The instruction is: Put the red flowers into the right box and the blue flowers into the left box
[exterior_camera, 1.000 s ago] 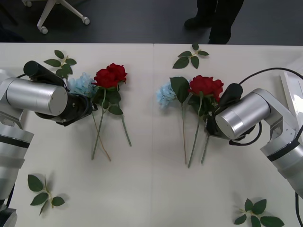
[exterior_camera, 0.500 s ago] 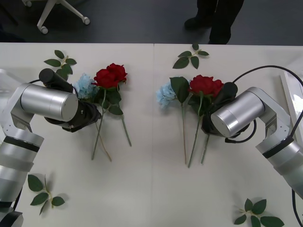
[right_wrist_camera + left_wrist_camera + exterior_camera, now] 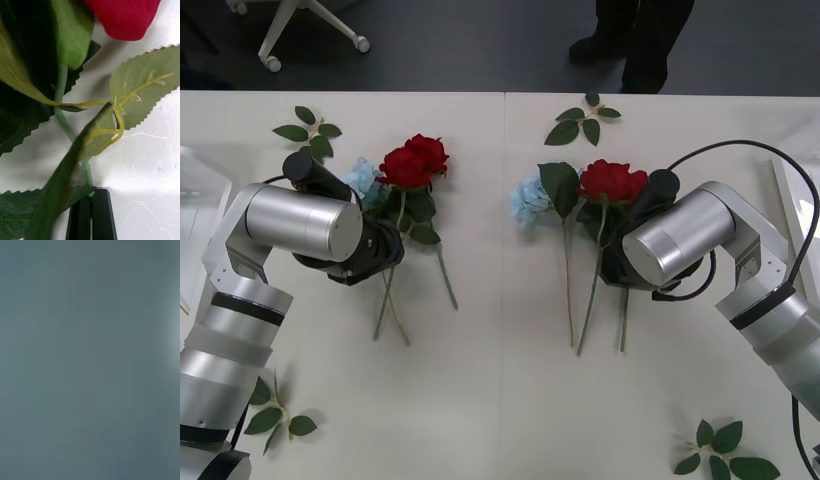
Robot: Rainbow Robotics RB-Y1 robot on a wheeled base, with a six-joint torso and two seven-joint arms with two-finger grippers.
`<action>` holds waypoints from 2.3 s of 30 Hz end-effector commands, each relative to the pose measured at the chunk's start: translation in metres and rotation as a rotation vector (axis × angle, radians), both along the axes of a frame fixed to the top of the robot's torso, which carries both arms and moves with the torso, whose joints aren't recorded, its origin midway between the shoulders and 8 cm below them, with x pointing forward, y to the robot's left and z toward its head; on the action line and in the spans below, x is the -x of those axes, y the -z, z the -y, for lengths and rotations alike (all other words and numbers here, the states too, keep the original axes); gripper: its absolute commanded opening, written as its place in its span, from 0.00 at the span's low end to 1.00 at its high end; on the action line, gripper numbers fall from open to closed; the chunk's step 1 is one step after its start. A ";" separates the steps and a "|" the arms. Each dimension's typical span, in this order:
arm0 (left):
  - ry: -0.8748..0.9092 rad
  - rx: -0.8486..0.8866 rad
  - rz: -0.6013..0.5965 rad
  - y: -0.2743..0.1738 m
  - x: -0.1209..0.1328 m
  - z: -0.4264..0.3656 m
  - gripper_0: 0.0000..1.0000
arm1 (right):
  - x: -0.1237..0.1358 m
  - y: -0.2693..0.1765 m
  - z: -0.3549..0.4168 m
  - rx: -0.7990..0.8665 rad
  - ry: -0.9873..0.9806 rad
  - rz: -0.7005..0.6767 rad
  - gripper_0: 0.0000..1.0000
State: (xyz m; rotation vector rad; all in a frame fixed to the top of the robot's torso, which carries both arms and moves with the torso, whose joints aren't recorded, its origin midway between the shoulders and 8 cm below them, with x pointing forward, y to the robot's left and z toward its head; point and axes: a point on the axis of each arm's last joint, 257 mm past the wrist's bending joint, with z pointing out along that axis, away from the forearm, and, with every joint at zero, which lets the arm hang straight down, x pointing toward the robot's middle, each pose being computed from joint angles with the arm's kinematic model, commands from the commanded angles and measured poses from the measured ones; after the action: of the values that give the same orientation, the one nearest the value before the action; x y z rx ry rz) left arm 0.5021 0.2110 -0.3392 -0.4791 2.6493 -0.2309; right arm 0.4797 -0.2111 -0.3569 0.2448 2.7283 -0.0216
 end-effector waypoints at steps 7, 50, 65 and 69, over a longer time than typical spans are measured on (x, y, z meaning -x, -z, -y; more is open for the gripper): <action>0.047 -0.032 0.141 -0.055 -0.020 -0.014 0.00 | -0.024 -0.047 0.013 0.006 -0.057 0.057 0.00; -0.343 -0.292 0.486 -0.205 0.136 -0.302 0.00 | 0.069 -0.231 0.242 0.147 0.105 0.066 0.00; -0.247 -0.419 0.443 -0.162 0.139 -0.403 0.00 | 0.064 -0.226 0.358 0.350 0.171 0.127 0.00; -0.153 -0.459 0.421 -0.145 0.138 -0.405 0.00 | 0.058 -0.224 0.380 0.391 0.196 0.150 0.00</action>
State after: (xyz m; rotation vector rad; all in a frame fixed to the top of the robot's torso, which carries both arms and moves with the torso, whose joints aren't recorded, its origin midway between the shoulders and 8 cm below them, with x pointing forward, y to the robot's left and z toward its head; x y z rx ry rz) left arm 0.3648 0.6072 -0.2032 -0.5661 2.1137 0.1919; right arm 0.4171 -0.5779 -0.1452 0.4349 2.4994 -0.4887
